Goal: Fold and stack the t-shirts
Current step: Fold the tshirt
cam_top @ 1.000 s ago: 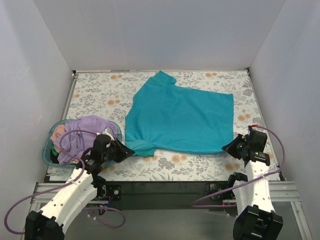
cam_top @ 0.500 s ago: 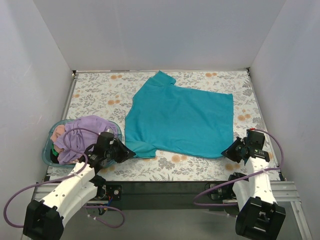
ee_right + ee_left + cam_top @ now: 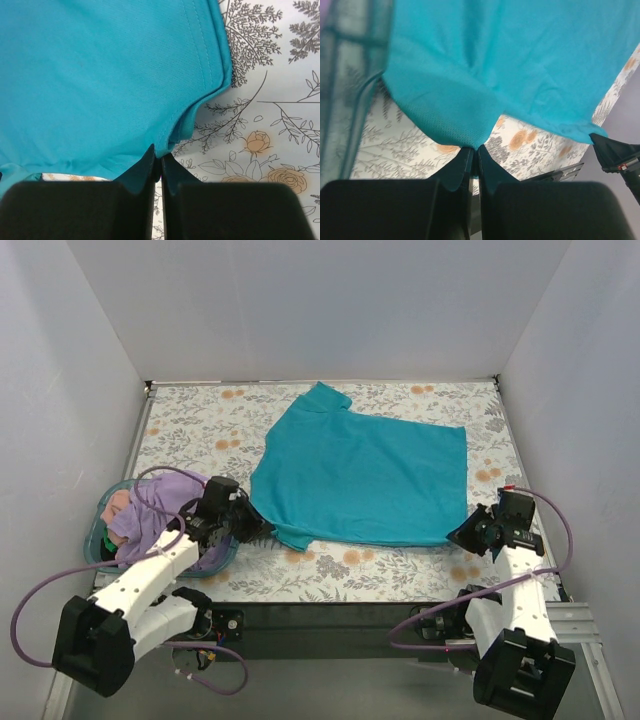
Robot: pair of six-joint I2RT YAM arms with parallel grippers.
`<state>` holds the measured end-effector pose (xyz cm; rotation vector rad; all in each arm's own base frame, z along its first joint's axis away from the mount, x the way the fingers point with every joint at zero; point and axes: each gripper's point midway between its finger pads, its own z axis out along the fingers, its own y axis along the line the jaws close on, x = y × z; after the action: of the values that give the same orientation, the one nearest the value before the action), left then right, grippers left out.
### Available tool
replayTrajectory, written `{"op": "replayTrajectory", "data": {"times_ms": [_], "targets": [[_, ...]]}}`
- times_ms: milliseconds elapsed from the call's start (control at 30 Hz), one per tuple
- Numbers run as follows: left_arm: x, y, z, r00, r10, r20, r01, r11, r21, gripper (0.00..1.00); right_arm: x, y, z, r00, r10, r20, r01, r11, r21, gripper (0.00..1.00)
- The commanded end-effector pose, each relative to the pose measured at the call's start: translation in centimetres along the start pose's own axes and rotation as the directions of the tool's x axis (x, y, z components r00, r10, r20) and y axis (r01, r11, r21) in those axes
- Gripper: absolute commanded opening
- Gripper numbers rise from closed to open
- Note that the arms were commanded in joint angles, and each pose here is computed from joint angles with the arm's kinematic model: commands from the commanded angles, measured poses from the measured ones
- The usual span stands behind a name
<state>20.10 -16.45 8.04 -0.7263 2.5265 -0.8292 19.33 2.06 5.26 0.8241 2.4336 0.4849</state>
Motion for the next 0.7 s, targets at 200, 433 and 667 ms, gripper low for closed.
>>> {"op": "replayTrajectory", "data": {"times_ms": [200, 433, 667], "targets": [[-5.4, -7.2, 0.8, 0.992, 0.076, 0.098, -0.081, 0.995, 0.052, 0.0, -4.4, 2.7, -1.1, 0.997, -0.058, 0.053, 0.06, 0.997, -0.04, 0.1], [-8.5, -10.1, 2.9, 0.987, 0.089, 0.132, -0.094, 0.995, 0.029, 0.0, -7.0, 4.2, -0.3, 0.997, -0.052, 0.055, 0.056, 0.996, -0.068, 0.1], [-12.0, -13.2, 5.4, 0.974, 0.121, 0.192, -0.126, 0.992, 0.012, 0.0, -9.7, 5.3, 0.9, 0.997, -0.043, 0.063, 0.049, 0.995, -0.086, 0.1]]}}
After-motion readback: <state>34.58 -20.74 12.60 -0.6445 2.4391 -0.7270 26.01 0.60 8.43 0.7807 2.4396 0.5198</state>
